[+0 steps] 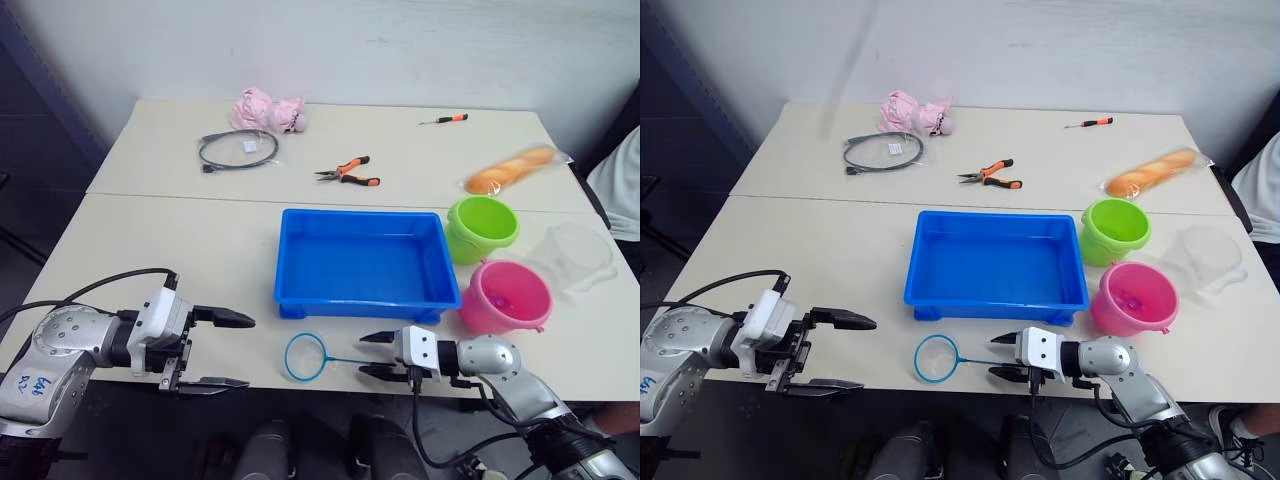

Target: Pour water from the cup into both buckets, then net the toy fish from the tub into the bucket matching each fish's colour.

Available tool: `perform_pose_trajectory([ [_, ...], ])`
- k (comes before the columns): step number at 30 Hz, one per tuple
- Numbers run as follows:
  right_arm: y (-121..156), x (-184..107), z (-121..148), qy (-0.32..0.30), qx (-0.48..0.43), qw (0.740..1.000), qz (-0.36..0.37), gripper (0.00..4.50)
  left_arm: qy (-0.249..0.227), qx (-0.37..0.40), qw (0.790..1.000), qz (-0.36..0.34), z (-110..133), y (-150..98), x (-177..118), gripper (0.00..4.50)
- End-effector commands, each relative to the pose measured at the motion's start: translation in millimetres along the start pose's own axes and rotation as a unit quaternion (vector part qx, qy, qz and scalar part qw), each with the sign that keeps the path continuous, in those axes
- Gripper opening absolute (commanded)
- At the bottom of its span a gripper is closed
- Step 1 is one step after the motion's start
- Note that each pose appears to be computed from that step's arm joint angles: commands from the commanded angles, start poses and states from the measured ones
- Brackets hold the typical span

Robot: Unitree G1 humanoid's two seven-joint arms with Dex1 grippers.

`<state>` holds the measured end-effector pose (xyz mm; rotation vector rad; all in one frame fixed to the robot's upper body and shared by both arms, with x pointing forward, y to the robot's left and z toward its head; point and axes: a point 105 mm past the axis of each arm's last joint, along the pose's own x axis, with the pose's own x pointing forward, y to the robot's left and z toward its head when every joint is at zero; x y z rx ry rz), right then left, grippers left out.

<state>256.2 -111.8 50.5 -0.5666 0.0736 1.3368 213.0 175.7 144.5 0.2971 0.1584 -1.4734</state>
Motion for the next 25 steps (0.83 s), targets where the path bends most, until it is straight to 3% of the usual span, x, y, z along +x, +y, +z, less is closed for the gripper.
perform_pose_trajectory([
  [1, -3.9, -18.6, 21.6, -0.021, -0.023, 0.999, -0.009, 4.47, 0.016, -0.006, 1.000, 0.016, -2.7, 1.6, -8.8, 4.50],
  [5, 4.0, -48.2, 56.4, -0.059, 0.001, 0.998, -0.015, 4.47, 0.046, -0.011, 0.996, 0.069, -13.7, 9.7, -23.7, 4.50],
  [8, 13.5, -77.0, 67.2, -0.035, -0.004, 0.999, -0.030, 4.47, 0.081, 0.005, 0.988, 0.131, -29.6, 18.9, -42.8, 4.50],
  [16, 7.7, -179.4, 65.1, 0.039, 0.007, 0.985, -0.168, 4.47, 0.138, 0.005, 0.952, 0.273, -67.7, 33.1, -87.1, 4.50],
  [22, 9.3, -230.7, 49.3, 0.102, -0.024, 0.955, -0.277, 4.47, 0.147, -0.007, 0.933, 0.328, -84.4, 43.4, -98.7, 4.50],
  [25, 12.4, -238.8, 48.7, 0.112, -0.027, 0.950, -0.291, 4.47, 0.134, 0.010, 0.935, 0.327, -76.2, 45.0, -95.4, 4.50],
])
